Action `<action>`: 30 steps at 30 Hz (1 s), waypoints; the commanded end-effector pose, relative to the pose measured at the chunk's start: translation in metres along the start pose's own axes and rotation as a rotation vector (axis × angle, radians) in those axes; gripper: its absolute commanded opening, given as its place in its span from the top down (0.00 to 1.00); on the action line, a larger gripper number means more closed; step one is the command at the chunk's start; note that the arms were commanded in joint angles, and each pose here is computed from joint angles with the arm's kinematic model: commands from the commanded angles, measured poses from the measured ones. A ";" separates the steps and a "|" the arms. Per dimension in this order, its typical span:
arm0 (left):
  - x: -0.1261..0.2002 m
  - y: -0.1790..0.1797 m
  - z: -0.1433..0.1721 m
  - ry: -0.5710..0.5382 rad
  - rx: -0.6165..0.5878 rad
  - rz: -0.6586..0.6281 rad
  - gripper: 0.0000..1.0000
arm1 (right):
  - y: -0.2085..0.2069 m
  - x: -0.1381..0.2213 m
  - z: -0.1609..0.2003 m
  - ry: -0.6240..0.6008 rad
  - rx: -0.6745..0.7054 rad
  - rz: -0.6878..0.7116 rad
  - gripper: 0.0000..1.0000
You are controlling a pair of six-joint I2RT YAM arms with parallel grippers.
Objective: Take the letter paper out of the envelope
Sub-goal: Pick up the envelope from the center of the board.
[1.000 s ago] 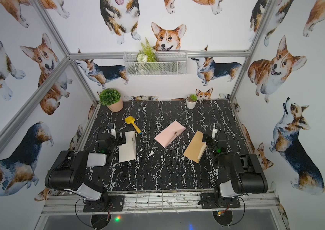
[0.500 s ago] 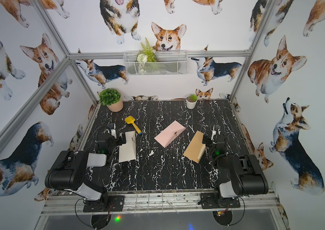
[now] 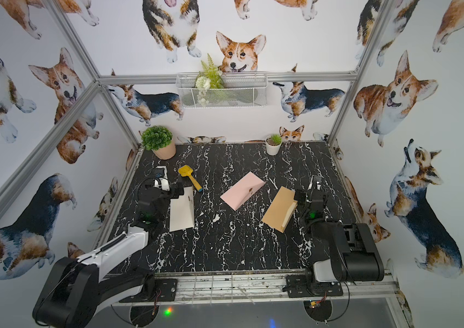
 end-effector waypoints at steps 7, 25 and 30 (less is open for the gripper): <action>0.012 -0.078 0.052 0.246 0.044 0.300 0.06 | 0.092 0.097 -0.116 -0.080 0.132 -0.240 0.14; 0.001 -0.098 0.094 0.362 0.015 0.326 0.01 | 0.196 0.104 0.029 0.611 -0.158 -0.531 0.18; 0.001 -0.097 0.094 0.361 0.019 0.324 0.01 | 0.232 0.085 0.036 0.647 -0.168 -0.514 0.16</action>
Point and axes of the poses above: each gripper's point midway between its finger pads, its own x axis back along the fingers, its own y axis along the line the jaws close on, z = x × y, the point moved 6 cm from there along x, back along the fingers, and after that the axes turned 2 degrees about x, right-handed, at the moved point
